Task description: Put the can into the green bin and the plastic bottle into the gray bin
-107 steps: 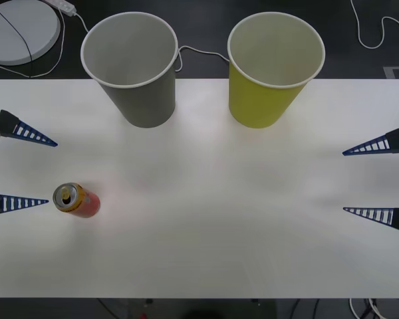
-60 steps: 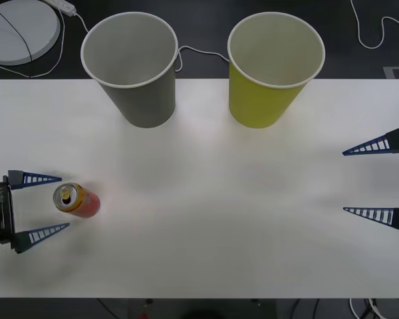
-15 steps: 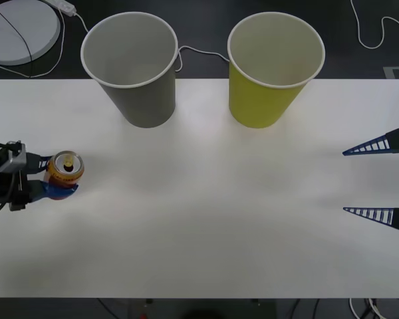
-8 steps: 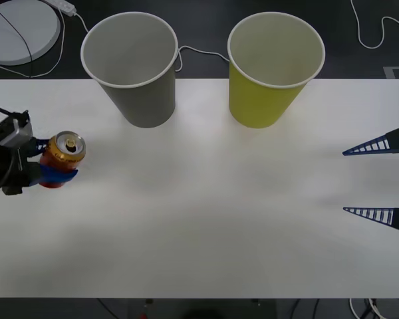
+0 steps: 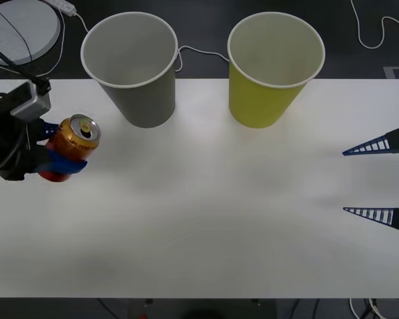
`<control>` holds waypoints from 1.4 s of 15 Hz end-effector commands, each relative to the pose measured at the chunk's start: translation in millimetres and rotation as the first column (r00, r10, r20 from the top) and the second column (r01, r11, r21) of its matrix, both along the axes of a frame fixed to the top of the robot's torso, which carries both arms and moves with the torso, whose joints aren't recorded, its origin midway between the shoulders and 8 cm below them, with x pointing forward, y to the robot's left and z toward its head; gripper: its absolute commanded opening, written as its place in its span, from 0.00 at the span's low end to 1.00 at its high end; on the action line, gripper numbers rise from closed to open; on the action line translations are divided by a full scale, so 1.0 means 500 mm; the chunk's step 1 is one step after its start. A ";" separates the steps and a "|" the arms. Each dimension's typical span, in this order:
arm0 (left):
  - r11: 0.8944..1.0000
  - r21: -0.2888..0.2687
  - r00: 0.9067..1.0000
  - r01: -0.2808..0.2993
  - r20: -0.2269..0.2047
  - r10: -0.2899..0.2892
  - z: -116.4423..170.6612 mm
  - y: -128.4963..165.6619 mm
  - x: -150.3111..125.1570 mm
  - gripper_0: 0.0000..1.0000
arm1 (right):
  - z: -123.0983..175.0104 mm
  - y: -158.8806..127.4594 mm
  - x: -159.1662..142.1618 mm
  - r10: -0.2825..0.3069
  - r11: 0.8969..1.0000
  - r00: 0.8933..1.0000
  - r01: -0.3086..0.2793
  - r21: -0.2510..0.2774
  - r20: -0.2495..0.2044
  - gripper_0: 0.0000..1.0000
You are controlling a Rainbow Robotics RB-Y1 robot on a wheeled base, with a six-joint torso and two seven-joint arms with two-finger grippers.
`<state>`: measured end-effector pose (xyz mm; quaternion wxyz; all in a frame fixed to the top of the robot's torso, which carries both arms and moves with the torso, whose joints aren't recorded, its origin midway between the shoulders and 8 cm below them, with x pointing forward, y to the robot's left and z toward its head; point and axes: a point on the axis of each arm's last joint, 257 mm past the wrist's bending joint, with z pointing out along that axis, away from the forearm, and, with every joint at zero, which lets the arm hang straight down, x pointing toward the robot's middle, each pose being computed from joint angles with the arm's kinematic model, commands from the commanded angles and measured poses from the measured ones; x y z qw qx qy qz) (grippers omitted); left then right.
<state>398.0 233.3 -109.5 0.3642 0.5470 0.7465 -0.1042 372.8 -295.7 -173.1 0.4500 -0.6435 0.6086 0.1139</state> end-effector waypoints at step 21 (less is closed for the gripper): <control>0.984 0.177 0.999 -0.036 -0.032 0.042 0.256 -0.379 0.205 0.00 | 0.000 0.000 0.000 0.000 1.000 1.000 0.000 0.000 0.000 1.00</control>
